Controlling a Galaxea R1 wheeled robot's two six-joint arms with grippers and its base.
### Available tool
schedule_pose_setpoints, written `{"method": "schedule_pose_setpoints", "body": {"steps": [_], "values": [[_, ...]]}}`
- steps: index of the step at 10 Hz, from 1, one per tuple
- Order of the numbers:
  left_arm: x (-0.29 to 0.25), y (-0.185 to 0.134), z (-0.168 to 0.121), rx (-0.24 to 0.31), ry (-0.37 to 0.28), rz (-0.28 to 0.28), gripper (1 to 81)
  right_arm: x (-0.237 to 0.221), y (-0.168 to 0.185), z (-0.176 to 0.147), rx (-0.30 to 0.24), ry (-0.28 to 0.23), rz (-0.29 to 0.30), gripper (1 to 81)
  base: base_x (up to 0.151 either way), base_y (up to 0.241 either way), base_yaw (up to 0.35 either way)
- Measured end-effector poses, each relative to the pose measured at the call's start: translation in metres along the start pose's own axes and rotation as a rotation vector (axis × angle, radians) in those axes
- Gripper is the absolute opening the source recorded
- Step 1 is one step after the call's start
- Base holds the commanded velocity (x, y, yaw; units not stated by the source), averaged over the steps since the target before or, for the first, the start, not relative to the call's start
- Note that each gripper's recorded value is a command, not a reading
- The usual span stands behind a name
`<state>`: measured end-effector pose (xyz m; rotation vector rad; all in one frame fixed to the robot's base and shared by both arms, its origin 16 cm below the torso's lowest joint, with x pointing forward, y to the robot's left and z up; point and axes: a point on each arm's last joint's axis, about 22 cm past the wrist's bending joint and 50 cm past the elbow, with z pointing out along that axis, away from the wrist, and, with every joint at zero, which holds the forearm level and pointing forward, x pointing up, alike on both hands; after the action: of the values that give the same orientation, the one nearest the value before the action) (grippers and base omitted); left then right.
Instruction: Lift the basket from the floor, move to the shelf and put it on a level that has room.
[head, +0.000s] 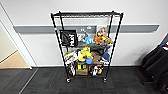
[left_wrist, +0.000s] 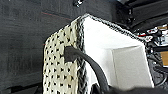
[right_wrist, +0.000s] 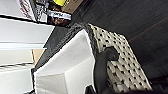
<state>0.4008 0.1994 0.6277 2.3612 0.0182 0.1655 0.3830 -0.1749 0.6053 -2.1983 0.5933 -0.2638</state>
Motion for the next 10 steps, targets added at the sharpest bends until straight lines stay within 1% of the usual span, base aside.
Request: {"method": "schedule_pose_setpoints", "body": {"steps": [2,4,5,7,10], "values": [[-0.02,0.008,-0.009,-0.015,-0.008,-0.01,1.0,-0.016,0.004,-0.011,-0.002,0.004,0.017,1.0,0.0,0.0,0.0],[-0.036,0.021,-0.018,-0.031,0.023,-0.011,1.0,-0.021,-0.003,-0.024,0.007,0.027,0.001,1.0,0.0,0.0,0.0],[-0.052,0.023,-0.02,-0.034,0.02,-0.018,1.0,-0.029,-0.006,-0.03,0.013,0.027,-0.005,1.0,0.0,0.0,0.0],[-0.063,0.032,-0.03,-0.036,0.028,-0.007,1.0,-0.041,-0.021,-0.043,0.039,0.027,-0.017,1.0,0.0,0.0,0.0],[-0.07,0.046,-0.044,-0.04,0.057,0.02,1.0,-0.05,-0.032,-0.059,0.058,0.048,-0.042,1.0,0.0,0.0,0.0]]}}
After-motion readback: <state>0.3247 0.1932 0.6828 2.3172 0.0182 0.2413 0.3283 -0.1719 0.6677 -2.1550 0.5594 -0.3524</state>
